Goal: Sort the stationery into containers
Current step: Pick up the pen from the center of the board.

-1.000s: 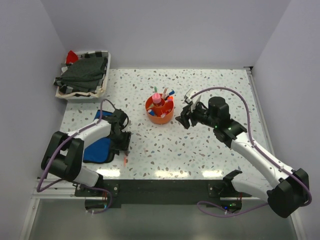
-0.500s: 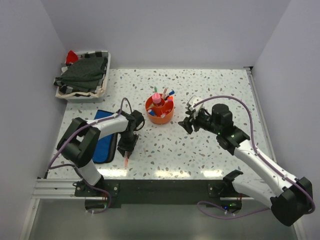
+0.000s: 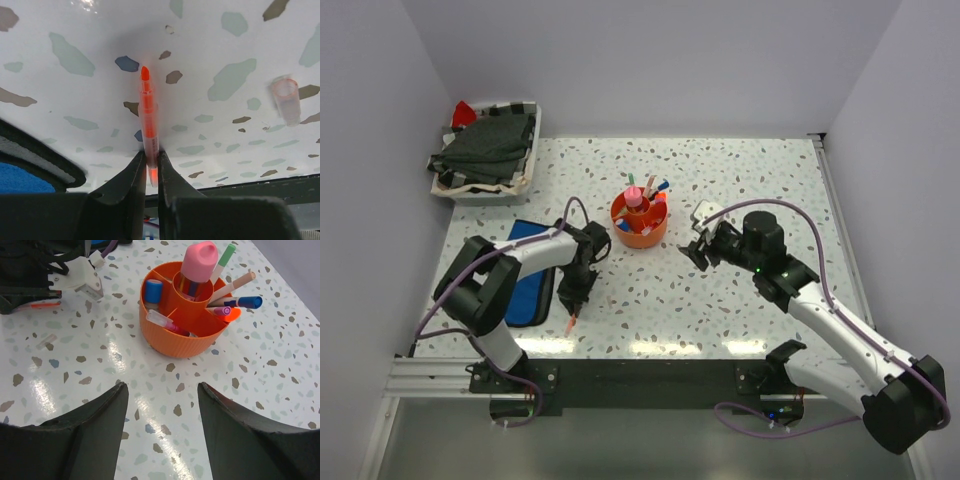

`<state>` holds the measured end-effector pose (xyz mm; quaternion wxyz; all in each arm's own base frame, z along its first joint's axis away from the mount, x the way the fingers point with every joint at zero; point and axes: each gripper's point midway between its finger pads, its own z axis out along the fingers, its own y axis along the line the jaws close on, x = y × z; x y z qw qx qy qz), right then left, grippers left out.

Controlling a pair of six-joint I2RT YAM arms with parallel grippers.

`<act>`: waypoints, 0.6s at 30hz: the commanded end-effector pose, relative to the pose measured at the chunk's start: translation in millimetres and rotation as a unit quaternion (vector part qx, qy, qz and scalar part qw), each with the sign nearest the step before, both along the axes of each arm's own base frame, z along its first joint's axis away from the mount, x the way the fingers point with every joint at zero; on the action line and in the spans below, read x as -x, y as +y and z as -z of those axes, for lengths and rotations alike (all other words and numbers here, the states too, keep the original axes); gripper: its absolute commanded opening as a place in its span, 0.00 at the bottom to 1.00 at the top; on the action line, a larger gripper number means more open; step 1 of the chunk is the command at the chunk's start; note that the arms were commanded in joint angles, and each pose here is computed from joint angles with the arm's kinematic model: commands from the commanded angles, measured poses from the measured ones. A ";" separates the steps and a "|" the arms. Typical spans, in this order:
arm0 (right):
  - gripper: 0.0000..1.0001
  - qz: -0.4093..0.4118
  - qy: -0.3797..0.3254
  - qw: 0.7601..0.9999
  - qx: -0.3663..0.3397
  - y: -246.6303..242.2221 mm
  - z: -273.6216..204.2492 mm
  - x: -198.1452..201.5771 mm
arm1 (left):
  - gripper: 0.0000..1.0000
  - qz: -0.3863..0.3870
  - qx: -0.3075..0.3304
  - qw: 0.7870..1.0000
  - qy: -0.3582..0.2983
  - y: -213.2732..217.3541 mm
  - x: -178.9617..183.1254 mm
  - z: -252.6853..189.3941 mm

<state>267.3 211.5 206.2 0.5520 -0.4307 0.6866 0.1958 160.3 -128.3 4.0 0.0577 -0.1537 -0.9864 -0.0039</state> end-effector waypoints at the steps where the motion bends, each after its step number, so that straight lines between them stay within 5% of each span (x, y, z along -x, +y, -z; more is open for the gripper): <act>1: 0.61 0.007 -0.006 1.000 0.009 -7.1 -9.3 4.6 | 0.00 0.046 0.108 0.986 -0.118 -47.5 -53.8 34.5; 12: 0.56 0.027 0.041 0.997 0.059 1.8 15.8 38.8 | 0.00 0.202 0.166 0.938 -0.226 -59.7 -91.3 -56.1; 18: 0.56 0.091 0.073 0.991 0.069 44.8 36.7 19.0 | 0.00 0.185 0.189 0.934 -0.241 -20.0 -103.9 -63.3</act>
